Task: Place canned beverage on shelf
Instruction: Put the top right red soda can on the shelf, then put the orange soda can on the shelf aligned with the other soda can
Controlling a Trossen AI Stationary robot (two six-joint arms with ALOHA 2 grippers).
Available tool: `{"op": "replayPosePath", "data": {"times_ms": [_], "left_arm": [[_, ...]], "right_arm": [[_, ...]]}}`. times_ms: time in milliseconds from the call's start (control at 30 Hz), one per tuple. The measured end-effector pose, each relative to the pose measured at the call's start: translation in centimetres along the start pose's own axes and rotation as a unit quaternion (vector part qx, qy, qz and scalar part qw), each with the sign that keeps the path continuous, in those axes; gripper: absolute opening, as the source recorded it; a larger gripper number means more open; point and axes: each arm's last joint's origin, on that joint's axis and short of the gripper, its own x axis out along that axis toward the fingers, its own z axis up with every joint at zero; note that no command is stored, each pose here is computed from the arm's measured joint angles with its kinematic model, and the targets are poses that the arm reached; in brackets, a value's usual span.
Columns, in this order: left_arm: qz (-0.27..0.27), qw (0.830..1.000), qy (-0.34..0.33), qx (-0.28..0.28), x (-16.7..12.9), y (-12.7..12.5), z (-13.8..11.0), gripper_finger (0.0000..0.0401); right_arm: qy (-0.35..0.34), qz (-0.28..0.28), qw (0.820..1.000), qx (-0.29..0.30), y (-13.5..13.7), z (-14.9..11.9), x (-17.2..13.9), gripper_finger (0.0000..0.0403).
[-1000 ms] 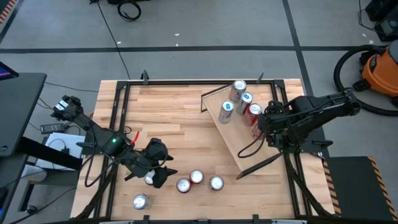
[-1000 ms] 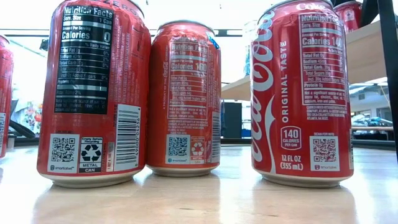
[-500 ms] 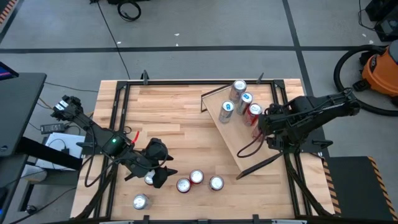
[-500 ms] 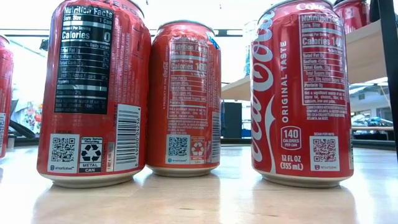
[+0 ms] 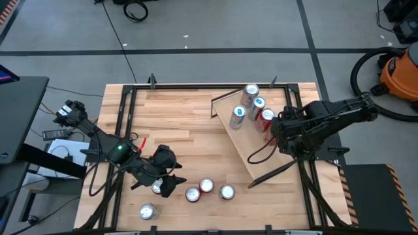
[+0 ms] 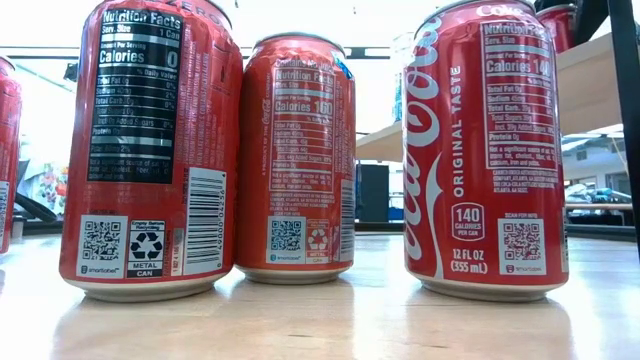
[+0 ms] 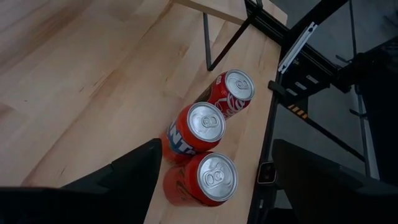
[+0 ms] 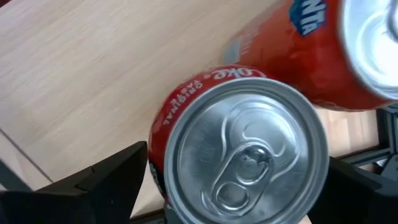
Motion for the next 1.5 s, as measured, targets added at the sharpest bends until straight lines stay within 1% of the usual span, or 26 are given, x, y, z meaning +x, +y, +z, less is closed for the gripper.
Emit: {"op": "replayPosePath", "data": {"times_ms": [400,567,800,933,1033,1100,1200,1267,1300,1367,1400,1433,1500], "left_arm": [[-0.006,1.000,0.003,-0.003,0.0,-0.1,0.0,0.0315],[-0.006,1.000,0.003,-0.003,0.0,-0.1,0.0,0.0315],[-0.006,1.000,0.003,-0.002,0.0,-0.1,0.0,0.0315],[-0.006,1.000,0.003,-0.002,0.0,-0.1,0.0,0.0315],[-0.006,1.000,0.003,-0.002,0.0,-0.1,0.0,0.0315],[-0.006,1.000,0.003,-0.003,0.0,-0.1,0.0,0.0315],[-0.013,1.000,-0.002,-0.015,0.0,-0.2,0.1,0.0315],[-0.033,0.999,-0.011,-0.028,0.0,-0.6,0.3,0.0315],[-0.056,0.998,-0.014,-0.025,-0.1,-1.0,0.5,0.0315],[-0.104,0.994,-0.020,0.000,-0.3,-1.9,0.7,0.0315],[-0.118,0.993,-0.026,0.013,-0.5,-2.2,0.7,0.0315],[-0.127,0.991,-0.029,0.023,-0.6,-2.4,0.7,0.0315],[-0.128,0.991,-0.025,0.032,-0.7,-2.5,0.4,0.0315]], "right_arm": [[-0.002,0.012,0.999,0.031,0.0,0.1,-0.4,0.0377],[-0.053,0.013,0.998,0.038,-0.5,0.6,-2.6,0.0373],[-0.104,0.063,0.991,0.056,-1.5,0.8,-6.0,0.0373],[-0.141,0.074,0.984,0.081,-2.4,0.7,-7.9,0.0372],[-0.184,0.095,0.973,0.103,-2.6,1.2,-9.0,0.0372],[-0.224,0.119,0.961,0.113,-2.3,2.0,-9.5,0.0372],[-0.277,0.160,0.942,0.102,-1.3,3.6,-9.7,0.0372],[-0.300,0.181,0.932,0.092,-0.3,4.8,-9.5,0.0372],[-0.308,0.189,0.928,0.090,0.2,5.5,-9.3,0.0372],[-0.313,0.198,0.925,0.083,1.3,6.7,-8.8,0.0372],[-0.312,0.200,0.925,0.077,2.0,7.3,-8.4,0.0372],[-0.309,0.201,0.927,0.068,2.8,7.8,-8.0,0.0372],[-0.293,0.197,0.934,0.049,4.3,8.8,-6.9,0.0372]]}}
